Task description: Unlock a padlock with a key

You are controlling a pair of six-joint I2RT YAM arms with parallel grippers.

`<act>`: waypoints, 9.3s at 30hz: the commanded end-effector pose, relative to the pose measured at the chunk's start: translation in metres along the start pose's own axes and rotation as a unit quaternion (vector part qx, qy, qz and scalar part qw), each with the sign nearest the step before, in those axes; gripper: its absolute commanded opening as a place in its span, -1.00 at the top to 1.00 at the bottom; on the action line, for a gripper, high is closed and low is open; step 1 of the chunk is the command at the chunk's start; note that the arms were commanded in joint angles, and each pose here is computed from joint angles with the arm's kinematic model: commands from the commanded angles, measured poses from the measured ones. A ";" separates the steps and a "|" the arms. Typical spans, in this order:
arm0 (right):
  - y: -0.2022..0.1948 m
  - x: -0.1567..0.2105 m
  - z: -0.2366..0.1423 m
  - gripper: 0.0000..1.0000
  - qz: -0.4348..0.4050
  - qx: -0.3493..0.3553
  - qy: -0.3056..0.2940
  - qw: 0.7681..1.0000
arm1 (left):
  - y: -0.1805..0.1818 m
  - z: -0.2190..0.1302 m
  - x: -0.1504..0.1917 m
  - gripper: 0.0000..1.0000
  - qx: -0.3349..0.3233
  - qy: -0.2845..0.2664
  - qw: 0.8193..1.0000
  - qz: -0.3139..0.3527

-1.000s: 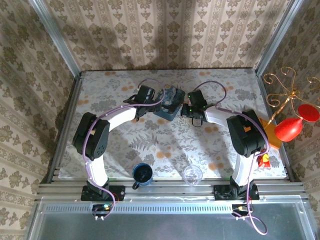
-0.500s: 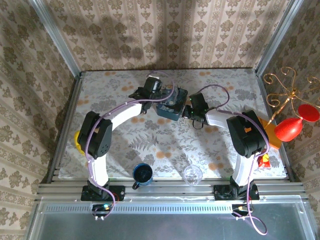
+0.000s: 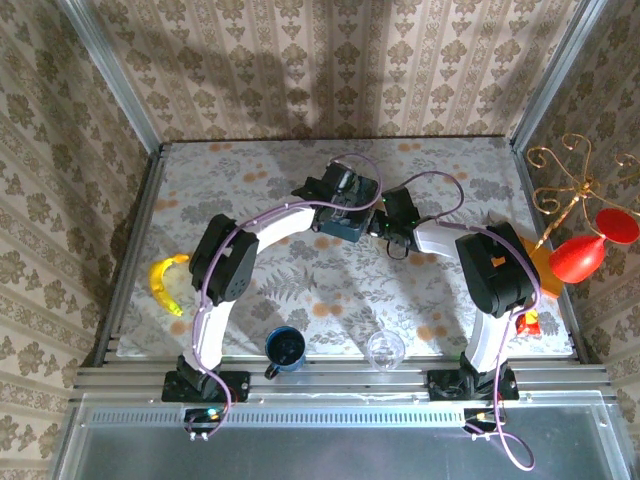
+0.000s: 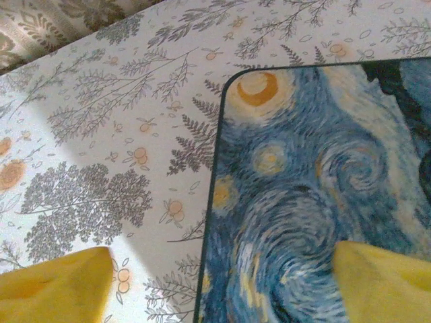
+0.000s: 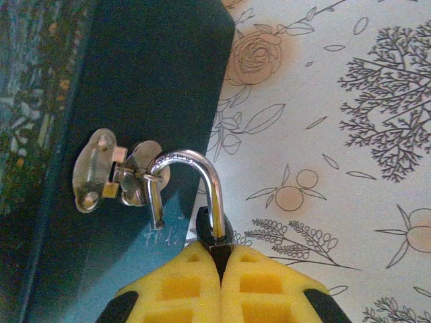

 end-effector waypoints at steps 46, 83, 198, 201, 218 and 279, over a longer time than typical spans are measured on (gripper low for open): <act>-0.008 -0.024 -0.061 1.00 0.119 -0.029 -0.052 0.991 | 0.044 -0.016 0.082 -0.58 -0.058 0.106 0.992 0.027; -0.001 -0.004 -0.055 1.00 -0.093 -0.040 0.289 0.952 | 0.155 -0.143 0.104 -1.00 -0.010 -0.056 0.957 -0.286; 0.015 -0.032 -0.163 0.15 -0.066 0.099 -0.041 0.992 | 0.170 -0.119 0.082 -1.00 0.082 -0.115 0.926 -0.350; -0.007 -0.028 -0.193 0.09 -0.071 0.124 -0.089 0.986 | 0.193 -0.150 0.105 -1.00 -0.010 -0.124 0.939 -0.322; -0.081 -0.009 -0.246 -1.00 -0.077 0.156 -0.246 0.953 | 0.238 -0.176 0.225 -1.00 -0.254 -0.132 0.930 -0.231; -0.125 -0.022 -0.140 -1.00 -0.181 0.072 -0.417 0.888 | 0.217 -0.071 0.231 -1.00 -0.074 -0.180 0.972 -0.131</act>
Point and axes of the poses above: each hand's point on the last joint's axis, 136 mm out from that joint toward the fingers, its own z axis out along the fingers, its own y axis along the line the jaws close on, x = y × z, the point moved 7 cm from there along -z, back along the fingers, and after that the axes turned 10 degrees about z, right-handed, at the moved point
